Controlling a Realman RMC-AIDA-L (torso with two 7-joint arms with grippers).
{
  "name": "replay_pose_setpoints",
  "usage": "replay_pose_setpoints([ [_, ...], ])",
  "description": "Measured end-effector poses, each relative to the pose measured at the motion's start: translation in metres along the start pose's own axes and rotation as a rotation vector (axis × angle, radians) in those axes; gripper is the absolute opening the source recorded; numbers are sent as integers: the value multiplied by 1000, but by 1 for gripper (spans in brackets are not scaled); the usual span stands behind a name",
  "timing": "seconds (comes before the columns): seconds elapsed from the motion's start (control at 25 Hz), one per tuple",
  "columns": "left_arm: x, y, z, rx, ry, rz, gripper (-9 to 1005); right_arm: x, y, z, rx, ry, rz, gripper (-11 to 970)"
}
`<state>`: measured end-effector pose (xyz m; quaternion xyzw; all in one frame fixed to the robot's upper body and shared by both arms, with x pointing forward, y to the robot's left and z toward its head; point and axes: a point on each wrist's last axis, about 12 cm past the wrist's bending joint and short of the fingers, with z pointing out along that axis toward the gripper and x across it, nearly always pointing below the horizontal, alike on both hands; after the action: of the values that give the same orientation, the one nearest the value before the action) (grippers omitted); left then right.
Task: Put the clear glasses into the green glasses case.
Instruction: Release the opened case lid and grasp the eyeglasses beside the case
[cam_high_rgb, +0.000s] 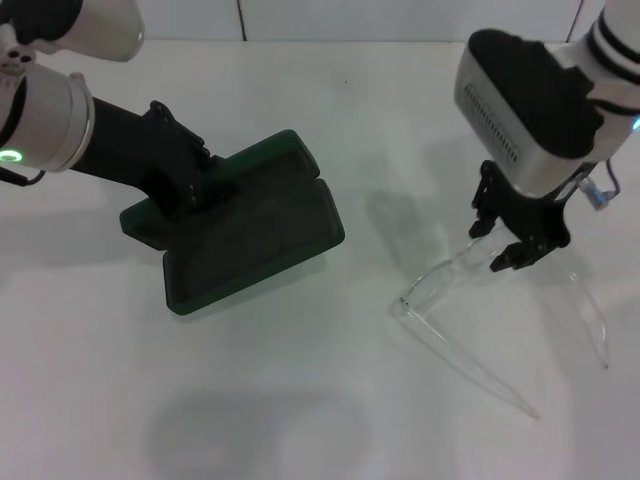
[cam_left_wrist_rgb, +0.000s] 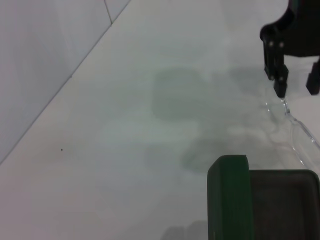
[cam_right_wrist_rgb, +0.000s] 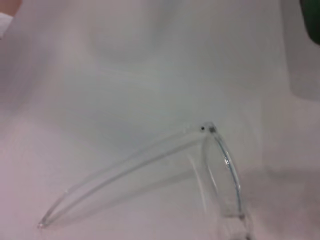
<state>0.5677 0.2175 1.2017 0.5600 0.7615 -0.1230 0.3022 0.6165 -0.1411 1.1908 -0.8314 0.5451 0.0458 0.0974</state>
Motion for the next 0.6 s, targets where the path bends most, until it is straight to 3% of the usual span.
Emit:
replay_pose_setpoints([
  [0.4, 1, -4, -2, 21, 0, 2, 206, -9, -1, 9, 22, -11, -41, 390],
  [0.6, 10, -11, -12, -3, -5, -9, 207, -18, -1, 0, 44, -9, -62, 390],
])
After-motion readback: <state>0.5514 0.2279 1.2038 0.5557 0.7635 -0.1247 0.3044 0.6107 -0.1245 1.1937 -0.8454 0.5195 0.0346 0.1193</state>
